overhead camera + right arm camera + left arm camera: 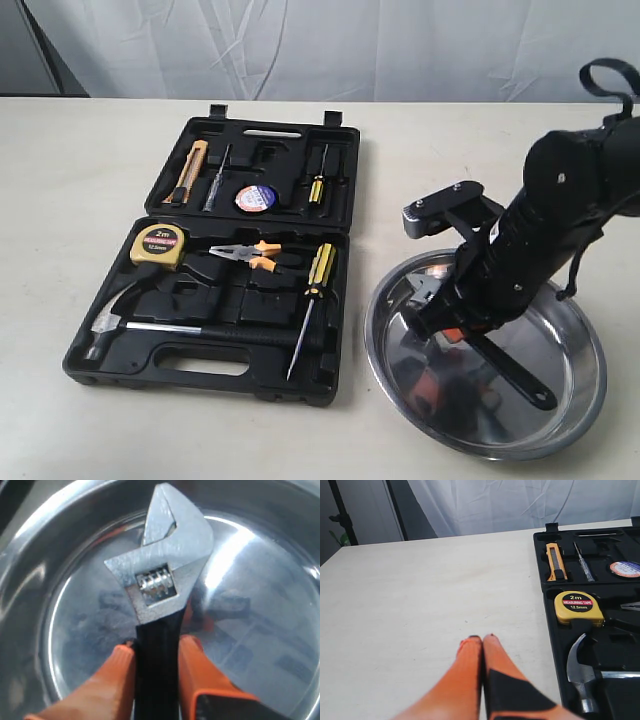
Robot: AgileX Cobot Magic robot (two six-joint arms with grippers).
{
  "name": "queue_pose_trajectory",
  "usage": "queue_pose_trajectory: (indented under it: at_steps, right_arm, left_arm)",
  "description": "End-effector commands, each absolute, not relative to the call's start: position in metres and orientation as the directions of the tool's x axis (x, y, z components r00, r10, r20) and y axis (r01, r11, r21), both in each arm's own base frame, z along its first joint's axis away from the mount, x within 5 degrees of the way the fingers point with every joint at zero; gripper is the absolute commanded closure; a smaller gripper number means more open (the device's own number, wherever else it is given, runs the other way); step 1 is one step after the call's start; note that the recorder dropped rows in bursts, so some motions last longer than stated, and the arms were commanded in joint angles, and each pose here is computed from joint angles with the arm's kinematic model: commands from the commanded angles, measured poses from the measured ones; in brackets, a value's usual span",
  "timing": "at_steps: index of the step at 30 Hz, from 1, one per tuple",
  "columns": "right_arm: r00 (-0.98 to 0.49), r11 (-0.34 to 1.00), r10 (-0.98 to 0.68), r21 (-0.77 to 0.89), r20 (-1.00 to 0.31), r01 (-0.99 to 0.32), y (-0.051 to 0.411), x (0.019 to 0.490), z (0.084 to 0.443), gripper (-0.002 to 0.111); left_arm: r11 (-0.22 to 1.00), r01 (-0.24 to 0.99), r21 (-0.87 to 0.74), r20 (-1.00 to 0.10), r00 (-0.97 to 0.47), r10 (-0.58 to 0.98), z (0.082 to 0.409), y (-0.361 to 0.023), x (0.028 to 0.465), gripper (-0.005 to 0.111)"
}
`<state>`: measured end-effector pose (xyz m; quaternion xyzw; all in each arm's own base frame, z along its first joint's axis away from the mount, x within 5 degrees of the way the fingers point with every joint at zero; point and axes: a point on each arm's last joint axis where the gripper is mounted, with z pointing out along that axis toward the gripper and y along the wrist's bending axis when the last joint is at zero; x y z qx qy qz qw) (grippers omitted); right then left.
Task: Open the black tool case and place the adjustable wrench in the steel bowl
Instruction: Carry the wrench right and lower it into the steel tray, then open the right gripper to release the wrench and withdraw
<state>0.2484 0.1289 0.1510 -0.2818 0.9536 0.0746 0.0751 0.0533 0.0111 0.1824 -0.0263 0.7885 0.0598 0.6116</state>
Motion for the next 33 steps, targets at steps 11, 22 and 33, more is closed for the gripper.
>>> queue_pose_trajectory:
  at_steps: [11, 22, 33]
  right_arm:
    - [-0.798, 0.837, -0.516, 0.013, -0.310, -0.547, 0.121, 0.252, 0.126, 0.097]
    - [-0.840, 0.857, -0.477, 0.074, -0.257, -0.509, 0.121, 0.241, 0.137, 0.076]
    - [-0.792, 0.851, -0.375, 0.161, -0.481, -0.500, 0.111, 0.201, 0.236, 0.108]
  left_arm:
    - [0.991, -0.116, 0.060, -0.971, -0.237, 0.031, 0.184, 0.011, 0.053, 0.107]
    - [0.991, -0.116, 0.060, -0.971, -0.236, 0.031, 0.184, 0.011, 0.053, 0.107]
    - [0.991, -0.116, 0.060, -0.971, -0.236, 0.031, 0.184, 0.011, 0.053, 0.107]
